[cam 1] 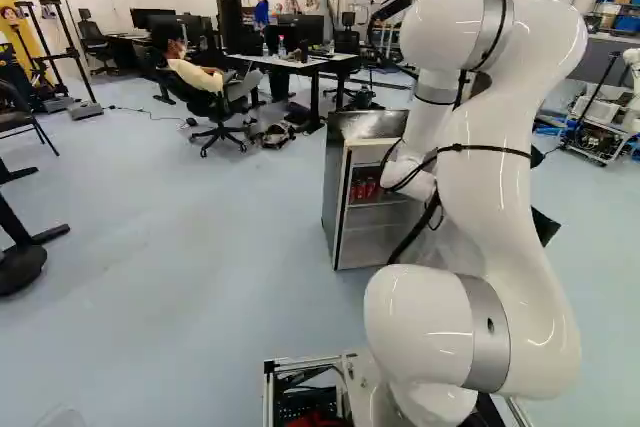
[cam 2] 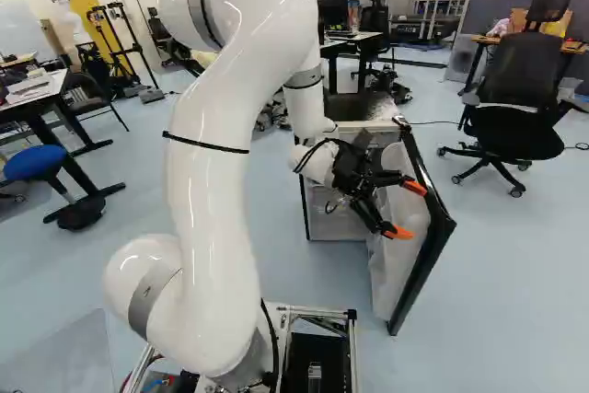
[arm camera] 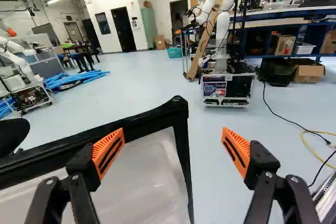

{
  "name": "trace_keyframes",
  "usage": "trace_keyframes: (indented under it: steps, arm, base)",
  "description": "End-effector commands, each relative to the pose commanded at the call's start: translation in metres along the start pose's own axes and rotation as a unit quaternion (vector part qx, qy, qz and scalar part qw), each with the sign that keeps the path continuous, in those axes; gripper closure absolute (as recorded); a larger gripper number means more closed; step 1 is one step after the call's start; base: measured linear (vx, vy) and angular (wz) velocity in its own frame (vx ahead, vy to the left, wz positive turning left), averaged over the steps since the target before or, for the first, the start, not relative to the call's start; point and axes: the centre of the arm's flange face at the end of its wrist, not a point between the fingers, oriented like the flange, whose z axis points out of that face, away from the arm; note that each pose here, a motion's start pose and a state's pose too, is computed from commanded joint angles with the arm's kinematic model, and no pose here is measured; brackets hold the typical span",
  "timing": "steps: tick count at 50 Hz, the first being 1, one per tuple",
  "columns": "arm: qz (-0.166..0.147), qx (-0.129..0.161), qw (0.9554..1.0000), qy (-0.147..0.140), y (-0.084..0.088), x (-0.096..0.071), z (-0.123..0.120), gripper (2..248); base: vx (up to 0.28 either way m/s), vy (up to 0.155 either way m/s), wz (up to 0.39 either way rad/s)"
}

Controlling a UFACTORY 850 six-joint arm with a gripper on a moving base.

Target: Grab a drink from the fridge

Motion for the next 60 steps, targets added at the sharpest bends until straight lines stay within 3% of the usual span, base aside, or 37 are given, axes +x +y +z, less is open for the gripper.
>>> trace_keyframes:
  steps: [27, 60]
  arm:
    - [0.035, -0.034, 0.9988, -0.007, -0.033, 0.001, 0.032, 3]
    - [0.079, -0.066, 0.9939, -0.041, -0.07, -0.002, 0.073, 3]
  base:
    - [0.0, 0.0, 0.0]
    - [0.0, 0.0, 0.0]
